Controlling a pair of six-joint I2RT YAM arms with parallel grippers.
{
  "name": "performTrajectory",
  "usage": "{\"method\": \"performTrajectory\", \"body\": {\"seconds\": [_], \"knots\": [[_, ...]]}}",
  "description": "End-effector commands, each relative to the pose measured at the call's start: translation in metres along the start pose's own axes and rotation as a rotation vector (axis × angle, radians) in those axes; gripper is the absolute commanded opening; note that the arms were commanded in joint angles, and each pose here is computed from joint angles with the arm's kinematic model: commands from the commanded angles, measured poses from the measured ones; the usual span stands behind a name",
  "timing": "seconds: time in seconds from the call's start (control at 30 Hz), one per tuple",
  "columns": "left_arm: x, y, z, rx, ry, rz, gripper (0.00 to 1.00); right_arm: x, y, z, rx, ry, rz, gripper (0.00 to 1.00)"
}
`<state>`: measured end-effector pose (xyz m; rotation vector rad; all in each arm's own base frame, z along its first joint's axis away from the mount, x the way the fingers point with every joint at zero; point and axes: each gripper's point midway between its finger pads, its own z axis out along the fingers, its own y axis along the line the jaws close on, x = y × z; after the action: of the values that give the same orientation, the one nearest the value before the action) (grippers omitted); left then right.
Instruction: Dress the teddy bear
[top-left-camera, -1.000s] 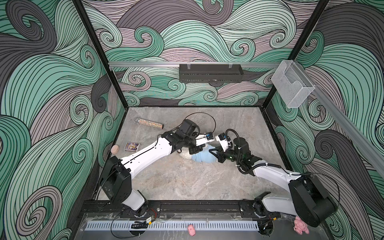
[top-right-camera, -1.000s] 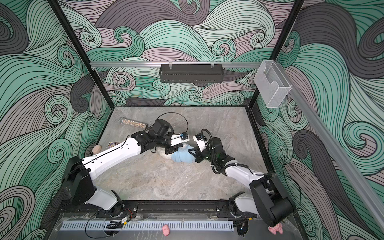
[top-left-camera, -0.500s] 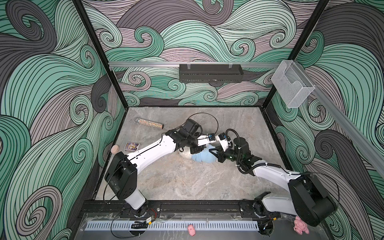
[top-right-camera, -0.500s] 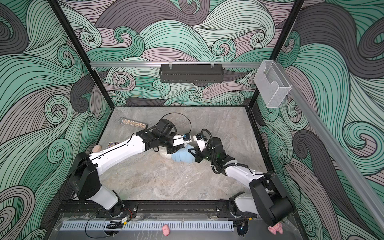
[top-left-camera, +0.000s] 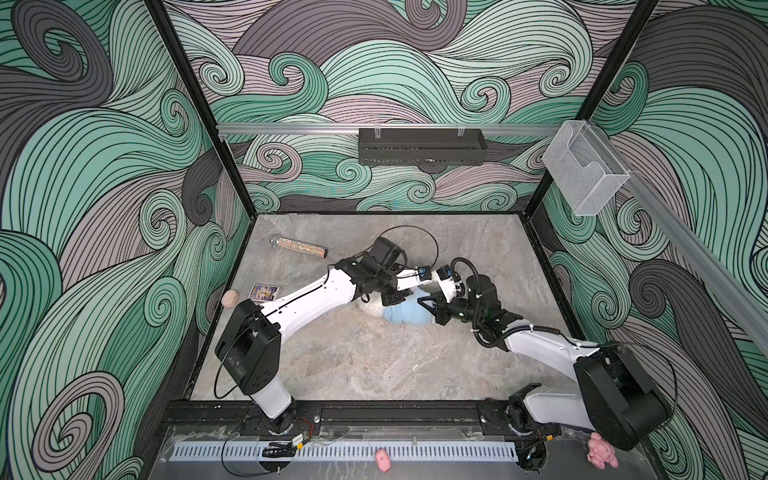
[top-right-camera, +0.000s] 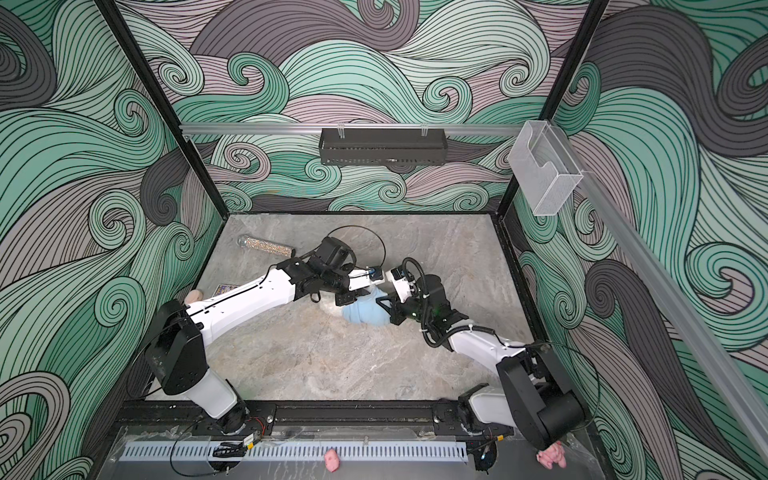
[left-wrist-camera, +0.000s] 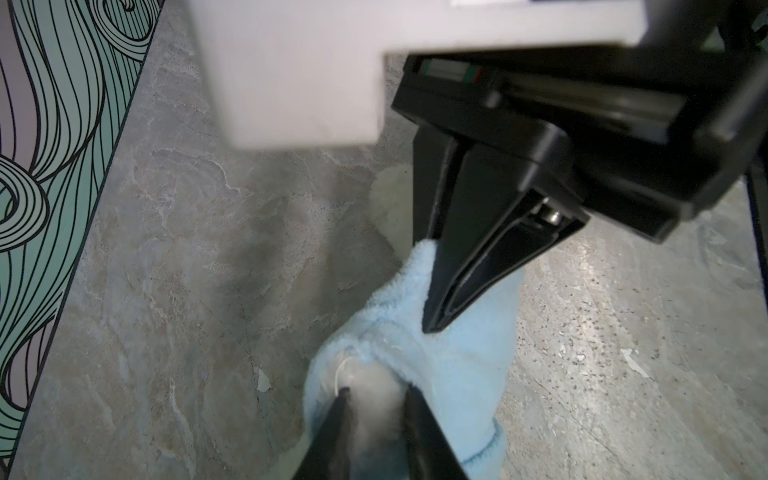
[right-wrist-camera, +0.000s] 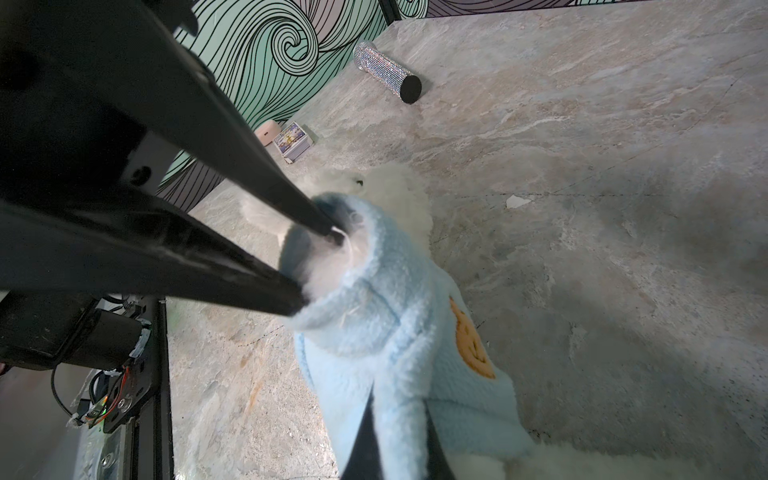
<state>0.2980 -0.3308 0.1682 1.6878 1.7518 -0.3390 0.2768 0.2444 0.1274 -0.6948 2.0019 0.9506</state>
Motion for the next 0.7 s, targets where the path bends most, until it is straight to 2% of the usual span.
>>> {"method": "performTrajectory", "body": {"seconds": [0.0, 0.2, 0.33, 0.67], "knots": [[-0.008, 0.01, -0.001, -0.037, 0.001, 0.008, 0.28, -0.008, 0.007, 0.002, -0.036, -0.027, -0.017, 0.0], [-0.006, 0.015, 0.001, -0.064, 0.01, 0.018, 0.33, -0.007, 0.006, 0.003, -0.036, -0.026, -0.015, 0.0], [0.001, 0.012, 0.007, -0.038, 0.043, 0.016, 0.33, -0.007, 0.006, 0.003, -0.037, -0.026, -0.015, 0.0], [0.028, -0.028, 0.024, 0.199, 0.155, -0.036, 0.32, -0.014, 0.005, 0.001, -0.022, -0.049, -0.012, 0.0]]}}
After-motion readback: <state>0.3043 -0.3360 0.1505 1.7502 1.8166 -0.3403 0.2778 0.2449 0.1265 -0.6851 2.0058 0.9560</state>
